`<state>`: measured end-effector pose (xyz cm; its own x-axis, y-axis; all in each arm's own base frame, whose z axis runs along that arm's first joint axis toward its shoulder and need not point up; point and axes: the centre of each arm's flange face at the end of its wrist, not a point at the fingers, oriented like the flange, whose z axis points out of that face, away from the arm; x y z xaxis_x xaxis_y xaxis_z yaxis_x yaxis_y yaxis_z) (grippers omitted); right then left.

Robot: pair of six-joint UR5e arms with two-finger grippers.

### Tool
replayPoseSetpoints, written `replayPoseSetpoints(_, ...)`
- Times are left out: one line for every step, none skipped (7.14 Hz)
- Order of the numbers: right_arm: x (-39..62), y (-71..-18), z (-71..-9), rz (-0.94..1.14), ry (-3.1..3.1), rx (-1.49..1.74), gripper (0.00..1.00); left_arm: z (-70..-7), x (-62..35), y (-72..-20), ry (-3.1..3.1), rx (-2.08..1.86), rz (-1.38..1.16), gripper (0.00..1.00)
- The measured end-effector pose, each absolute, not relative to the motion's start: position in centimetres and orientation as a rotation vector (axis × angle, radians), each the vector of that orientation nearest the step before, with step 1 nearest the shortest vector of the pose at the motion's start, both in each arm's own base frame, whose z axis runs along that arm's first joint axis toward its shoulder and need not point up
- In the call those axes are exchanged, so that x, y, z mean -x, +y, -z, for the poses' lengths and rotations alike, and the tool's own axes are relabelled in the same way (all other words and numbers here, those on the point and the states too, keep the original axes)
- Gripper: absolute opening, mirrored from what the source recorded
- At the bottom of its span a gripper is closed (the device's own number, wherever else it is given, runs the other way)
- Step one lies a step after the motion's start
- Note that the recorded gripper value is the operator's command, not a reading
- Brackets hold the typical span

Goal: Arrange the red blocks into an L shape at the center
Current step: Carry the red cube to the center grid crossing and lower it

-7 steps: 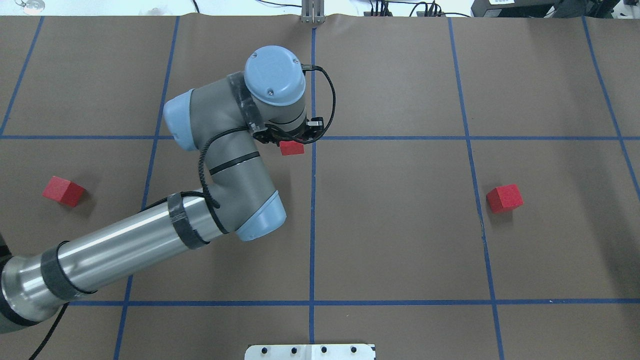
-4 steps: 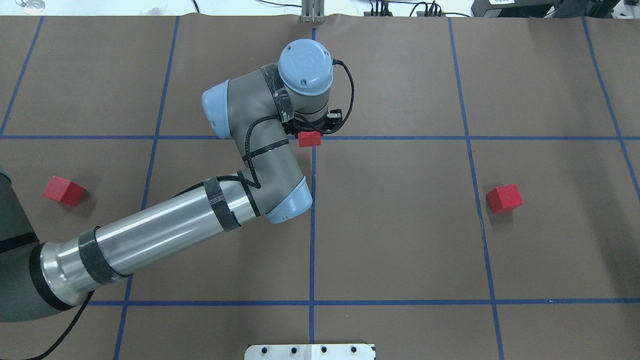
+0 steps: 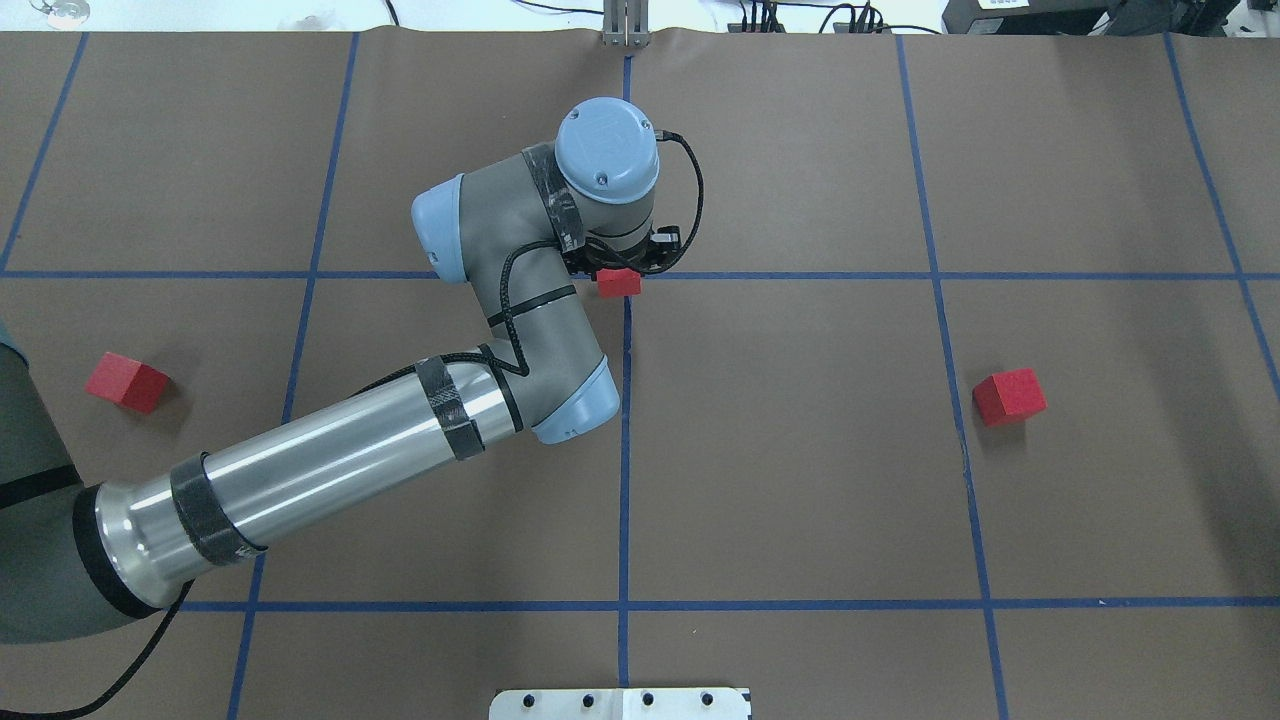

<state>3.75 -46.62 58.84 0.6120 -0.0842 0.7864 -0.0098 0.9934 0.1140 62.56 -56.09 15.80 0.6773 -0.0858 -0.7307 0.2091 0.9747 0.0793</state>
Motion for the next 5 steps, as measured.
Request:
replayPoseSetpoints(-3.75,-46.64,-58.86,0.043,-0.912,-0.11,0.99,-15.94,-62.76,-56.02,0.809,-0.16,0.162,0.0)
replayPoseSetpoints(-3.74,-46.73,-58.8,0.043,-0.912,-0.111,0.99,-16.02,-62.89,-55.97,0.808,-0.16,0.157,0.0)
replayPoseSetpoints(-3.74,-46.87,-58.69,0.044,-0.912,-0.113,0.99,-16.01,-62.99,-55.93,0.807,-0.16,0.155,0.01)
replayPoseSetpoints(-3.75,-46.99,-58.64,0.044,-0.912,-0.114,0.99,-16.03,-63.1,-55.93,0.806,-0.159,0.154,0.02)
replayPoseSetpoints(-3.75,-47.1,-58.67,0.043,-0.912,-0.114,0.99,-16.11,-63.33,-55.85,0.803,-0.157,0.152,0.04)
